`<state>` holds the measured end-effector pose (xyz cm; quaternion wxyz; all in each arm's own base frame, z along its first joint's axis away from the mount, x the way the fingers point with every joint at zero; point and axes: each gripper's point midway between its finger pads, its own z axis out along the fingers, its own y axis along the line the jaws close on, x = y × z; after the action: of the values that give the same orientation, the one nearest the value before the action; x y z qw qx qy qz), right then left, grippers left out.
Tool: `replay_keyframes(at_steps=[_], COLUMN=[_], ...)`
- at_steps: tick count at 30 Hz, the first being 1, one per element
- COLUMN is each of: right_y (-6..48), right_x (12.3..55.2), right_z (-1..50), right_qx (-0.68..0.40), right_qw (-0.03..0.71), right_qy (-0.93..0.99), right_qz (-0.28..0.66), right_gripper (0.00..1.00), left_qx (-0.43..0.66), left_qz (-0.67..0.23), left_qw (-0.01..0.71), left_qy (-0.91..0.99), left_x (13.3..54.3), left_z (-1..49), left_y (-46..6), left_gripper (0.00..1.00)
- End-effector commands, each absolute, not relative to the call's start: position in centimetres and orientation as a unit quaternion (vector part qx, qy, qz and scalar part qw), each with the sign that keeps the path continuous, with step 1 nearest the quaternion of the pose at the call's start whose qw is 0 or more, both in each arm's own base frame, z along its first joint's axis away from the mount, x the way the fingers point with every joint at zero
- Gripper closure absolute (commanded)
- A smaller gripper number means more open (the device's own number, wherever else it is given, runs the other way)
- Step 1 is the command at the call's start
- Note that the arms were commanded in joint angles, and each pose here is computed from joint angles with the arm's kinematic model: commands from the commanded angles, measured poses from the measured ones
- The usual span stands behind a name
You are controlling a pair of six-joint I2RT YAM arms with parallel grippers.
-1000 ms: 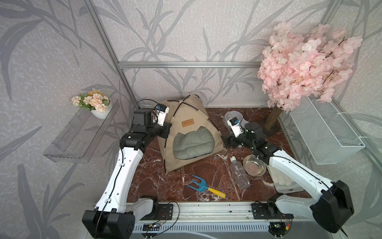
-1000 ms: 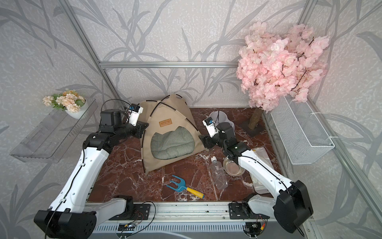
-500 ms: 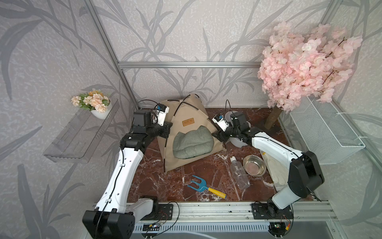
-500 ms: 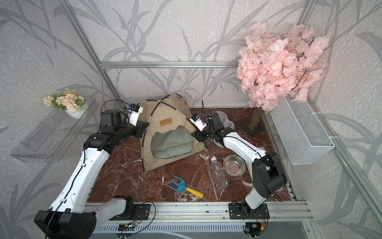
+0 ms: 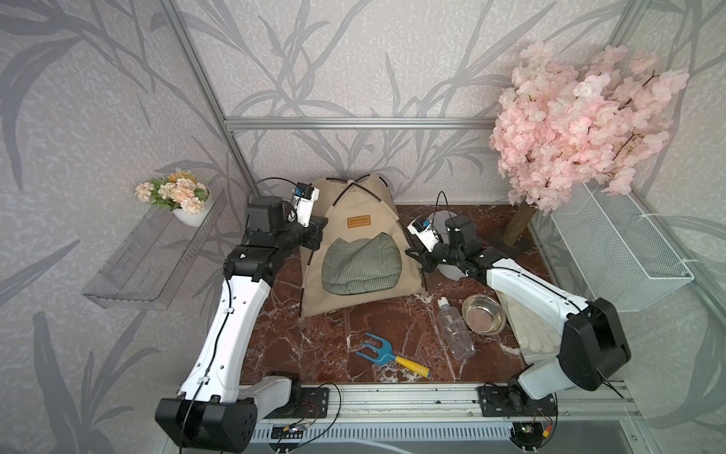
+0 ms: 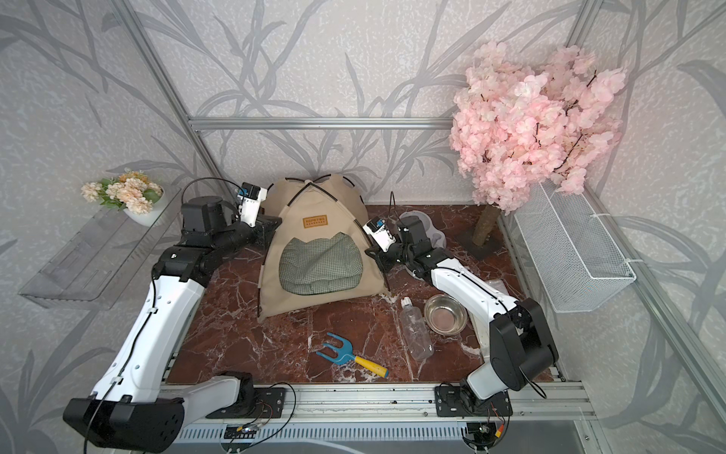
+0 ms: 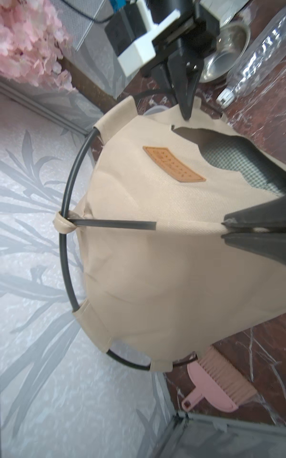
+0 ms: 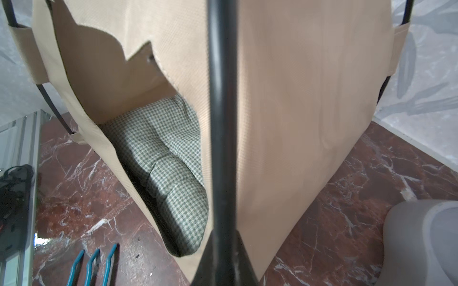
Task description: Move the tent to the corner of the board.
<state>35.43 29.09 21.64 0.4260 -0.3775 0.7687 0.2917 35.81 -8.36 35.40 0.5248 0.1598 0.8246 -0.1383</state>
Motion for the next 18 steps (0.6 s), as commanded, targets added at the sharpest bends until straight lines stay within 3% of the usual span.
replay_keyframes(at_steps=[1, 7, 18], right_y=[32.1, 37.4, 43.0], right_x=[36.1, 35.8, 33.6], right_z=[24.0, 23.0, 17.3], right_qx=[-0.362, -0.356, -0.347], right_qw=[0.462, 0.479, 0.429], right_qy=[0.742, 0.736, 0.759], right_qz=[0.324, 0.32, 0.346], right_gripper=[1.0, 1.0, 1.0], left_qx=[0.111, 0.05, -0.045], left_qz=[-0.065, 0.007, 0.053], left_qw=[0.581, 0.582, 0.562], left_qy=[0.803, 0.811, 0.824], left_x=[37.2, 38.6, 37.2], left_z=[38.9, 38.0, 33.8], left_y=[-4.9, -0.1, 4.7], left_gripper=[0.96, 0.95, 0.84])
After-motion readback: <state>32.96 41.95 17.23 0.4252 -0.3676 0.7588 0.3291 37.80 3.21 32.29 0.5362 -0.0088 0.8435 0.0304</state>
